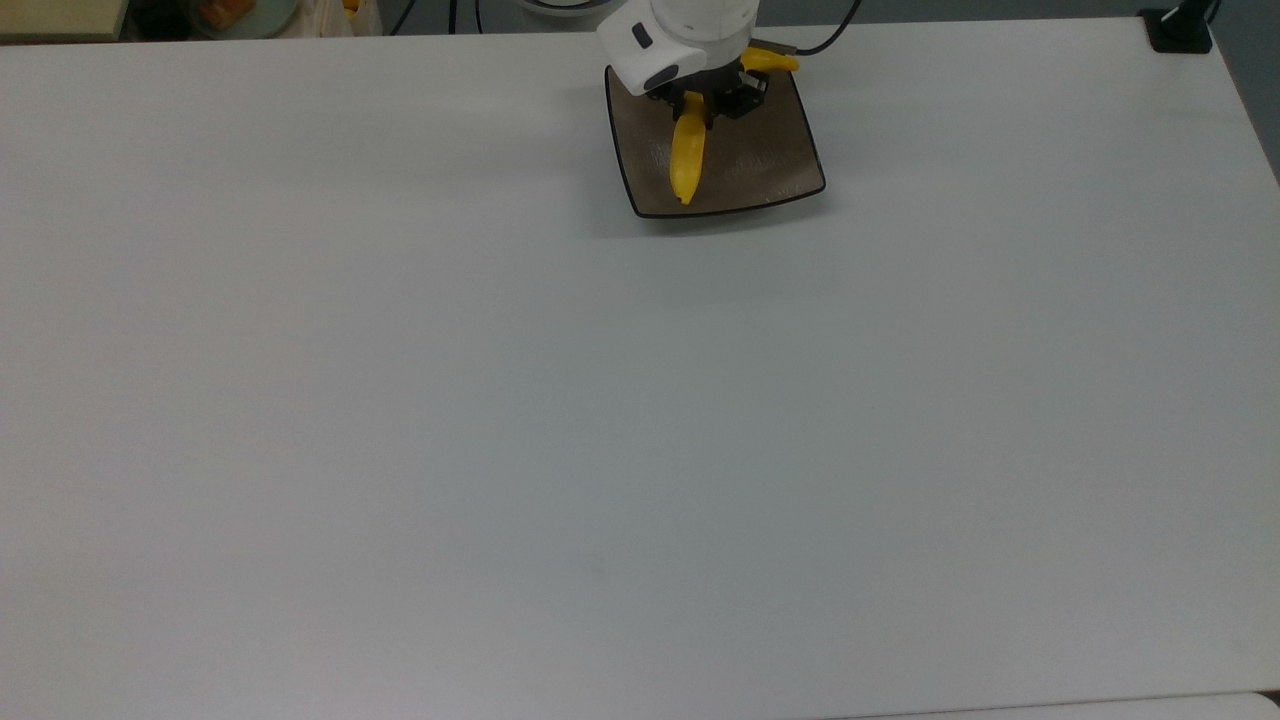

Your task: Bananas placed on a ceramic plate

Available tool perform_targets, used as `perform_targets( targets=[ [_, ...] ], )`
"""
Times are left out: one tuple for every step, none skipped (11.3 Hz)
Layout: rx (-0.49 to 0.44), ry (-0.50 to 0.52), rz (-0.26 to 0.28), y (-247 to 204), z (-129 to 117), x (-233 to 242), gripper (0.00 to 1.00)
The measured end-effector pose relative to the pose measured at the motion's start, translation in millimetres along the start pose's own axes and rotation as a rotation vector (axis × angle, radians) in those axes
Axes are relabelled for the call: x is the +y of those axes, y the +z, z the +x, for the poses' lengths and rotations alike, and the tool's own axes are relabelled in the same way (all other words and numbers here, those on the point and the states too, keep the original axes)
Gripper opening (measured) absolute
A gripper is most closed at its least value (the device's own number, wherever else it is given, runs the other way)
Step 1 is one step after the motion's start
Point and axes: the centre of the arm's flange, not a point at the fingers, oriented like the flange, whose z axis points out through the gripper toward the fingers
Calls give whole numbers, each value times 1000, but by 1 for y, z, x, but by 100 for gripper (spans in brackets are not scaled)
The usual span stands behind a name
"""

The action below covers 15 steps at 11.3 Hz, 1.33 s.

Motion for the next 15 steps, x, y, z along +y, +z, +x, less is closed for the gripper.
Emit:
perform_targets(
  targets=[
    [0, 10, -9, 5, -2, -2, 32],
    [-5, 11, -13, 9, -3, -1, 32],
    [-6, 11, -19, 11, -3, 0, 32],
    [-6, 12, -22, 11, -3, 1, 32],
    [-3, 13, -27, 11, -3, 1, 32],
    [2, 12, -36, 11, -3, 2, 32],
    [4, 13, -41, 12, -2, 3, 32],
    [5, 14, -43, 12, -2, 3, 32],
    [4, 15, -44, 13, -3, 3, 32],
    [4, 15, -44, 13, -3, 3, 32],
    [3, 15, -45, 13, -3, 3, 32],
    [3, 15, -45, 13, -3, 3, 32],
    [3, 15, -45, 13, -3, 3, 32],
    [3, 15, -45, 13, -3, 3, 32],
    [3, 15, -47, 14, -3, 3, 32]
  ],
)
